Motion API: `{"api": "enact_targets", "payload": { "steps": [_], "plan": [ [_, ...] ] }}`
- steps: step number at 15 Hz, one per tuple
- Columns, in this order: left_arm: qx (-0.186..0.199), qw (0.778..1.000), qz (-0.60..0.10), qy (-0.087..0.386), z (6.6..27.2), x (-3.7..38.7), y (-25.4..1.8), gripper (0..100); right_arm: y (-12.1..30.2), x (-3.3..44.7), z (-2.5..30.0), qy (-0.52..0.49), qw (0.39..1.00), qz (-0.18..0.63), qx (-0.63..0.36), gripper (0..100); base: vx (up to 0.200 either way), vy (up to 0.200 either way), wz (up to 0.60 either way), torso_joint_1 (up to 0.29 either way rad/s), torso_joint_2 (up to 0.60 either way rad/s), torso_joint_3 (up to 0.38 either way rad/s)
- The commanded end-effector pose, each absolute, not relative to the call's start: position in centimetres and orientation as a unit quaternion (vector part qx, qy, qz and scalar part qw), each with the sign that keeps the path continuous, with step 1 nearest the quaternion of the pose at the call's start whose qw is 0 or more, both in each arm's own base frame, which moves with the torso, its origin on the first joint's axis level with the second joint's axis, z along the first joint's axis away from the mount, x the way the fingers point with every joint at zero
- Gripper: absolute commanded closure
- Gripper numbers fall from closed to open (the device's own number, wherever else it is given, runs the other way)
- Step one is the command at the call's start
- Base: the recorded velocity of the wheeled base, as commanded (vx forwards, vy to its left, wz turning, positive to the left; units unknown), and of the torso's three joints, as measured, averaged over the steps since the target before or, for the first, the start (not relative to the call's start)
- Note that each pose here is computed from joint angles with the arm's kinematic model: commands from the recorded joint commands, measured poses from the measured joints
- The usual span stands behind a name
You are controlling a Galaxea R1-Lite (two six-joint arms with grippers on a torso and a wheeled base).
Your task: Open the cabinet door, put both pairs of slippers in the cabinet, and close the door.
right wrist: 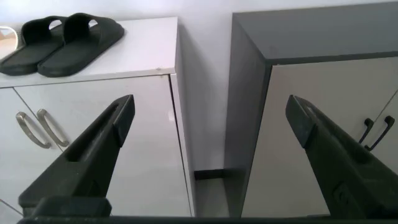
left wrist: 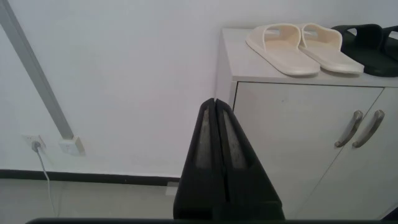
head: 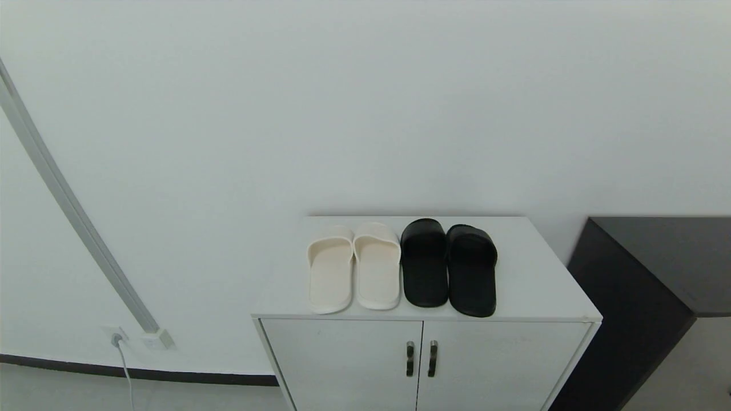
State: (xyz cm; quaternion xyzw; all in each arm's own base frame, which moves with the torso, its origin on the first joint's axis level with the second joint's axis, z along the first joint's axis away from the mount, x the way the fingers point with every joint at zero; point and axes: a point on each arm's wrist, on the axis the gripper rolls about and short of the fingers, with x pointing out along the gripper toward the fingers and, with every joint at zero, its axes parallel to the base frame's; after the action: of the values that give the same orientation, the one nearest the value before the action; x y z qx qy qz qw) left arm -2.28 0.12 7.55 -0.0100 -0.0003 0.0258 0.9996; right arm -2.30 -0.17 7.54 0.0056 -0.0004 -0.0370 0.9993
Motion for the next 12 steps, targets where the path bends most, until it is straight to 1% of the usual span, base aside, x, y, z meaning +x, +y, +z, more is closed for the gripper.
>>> {"api": "enact_targets", "payload": {
  "steps": [1, 4, 5, 6, 7, 8, 9, 10, 12],
  "plan": [
    [-0.01, 1.0, 0.026, 0.0, 7.5, -2.3, 0.1, 100, -0.2, -2.3, 7.6, 0.0, 0.999, -0.037, 0.005, 0, 0.0, 0.0, 0.0, 0.0, 0.0, 0.0],
    [-0.01, 1.0, 0.026, 0.0, 7.5, -2.3, 0.1, 100, -0.1, -2.3, 7.6, -0.002, 1.0, -0.013, -0.004, 0, 0.0, 0.0, 0.0, 0.0, 0.0, 0.0],
    [-0.01, 1.0, 0.025, 0.0, 7.5, -2.3, 0.1, 100, 0.0, -2.9, 12.7, -0.045, 0.998, 0.029, 0.041, 0, 0.0, 0.0, 0.0, 0.0, 0.0, 0.0],
    [-0.01, 1.0, 0.025, 0.0, 7.5, -2.3, 0.1, 100, 0.0, -2.5, 15.6, -0.023, 0.993, 0.042, 0.11, 0, 0.0, 0.0, 0.0, 0.0, 0.0, 0.0],
    [-0.01, 1.0, 0.026, 0.0, 7.5, -2.3, 0.1, 100, 0.0, -1.3, 15.1, 0.04, 0.995, 0.046, 0.078, 0, 0.0, 0.0, 0.0, 0.0, 0.0, 0.0],
    [-0.01, 1.0, 0.025, 0.0, 7.5, -2.3, 0.1, 100, 0.2, 0.1, 13.4, 0.102, 0.993, 0.061, 0.023, 0, 0.0, 0.0, 0.0, 0.0, 0.0, 0.0],
    [-0.01, 1.0, 0.025, 0.0, 7.5, -2.3, 0.1, 100, 0.3, 1.1, 13.3, 0.127, 0.989, 0.079, 0.02, 0, 0.0, 0.0, 0.0, 0.0, 0.0, 0.0],
    [-0.009, 1.0, 0.025, 0.0, 7.5, -2.3, 0.1, 100, 0.5, 2.2, 13.9, 0.137, 0.985, 0.103, 0.021, 0, 0.0, 0.0, 0.0, 0.0, 0.0, 0.0],
    [-0.01, 1.0, 0.025, 0.0, 7.5, -2.3, 0.1, 100, 1.0, 5.3, 16.2, 0.146, 0.979, 0.142, 0.017, 0, 0.0, 0.0, 0.0, 0.0, 0.0, 0.0]
  ]
}}
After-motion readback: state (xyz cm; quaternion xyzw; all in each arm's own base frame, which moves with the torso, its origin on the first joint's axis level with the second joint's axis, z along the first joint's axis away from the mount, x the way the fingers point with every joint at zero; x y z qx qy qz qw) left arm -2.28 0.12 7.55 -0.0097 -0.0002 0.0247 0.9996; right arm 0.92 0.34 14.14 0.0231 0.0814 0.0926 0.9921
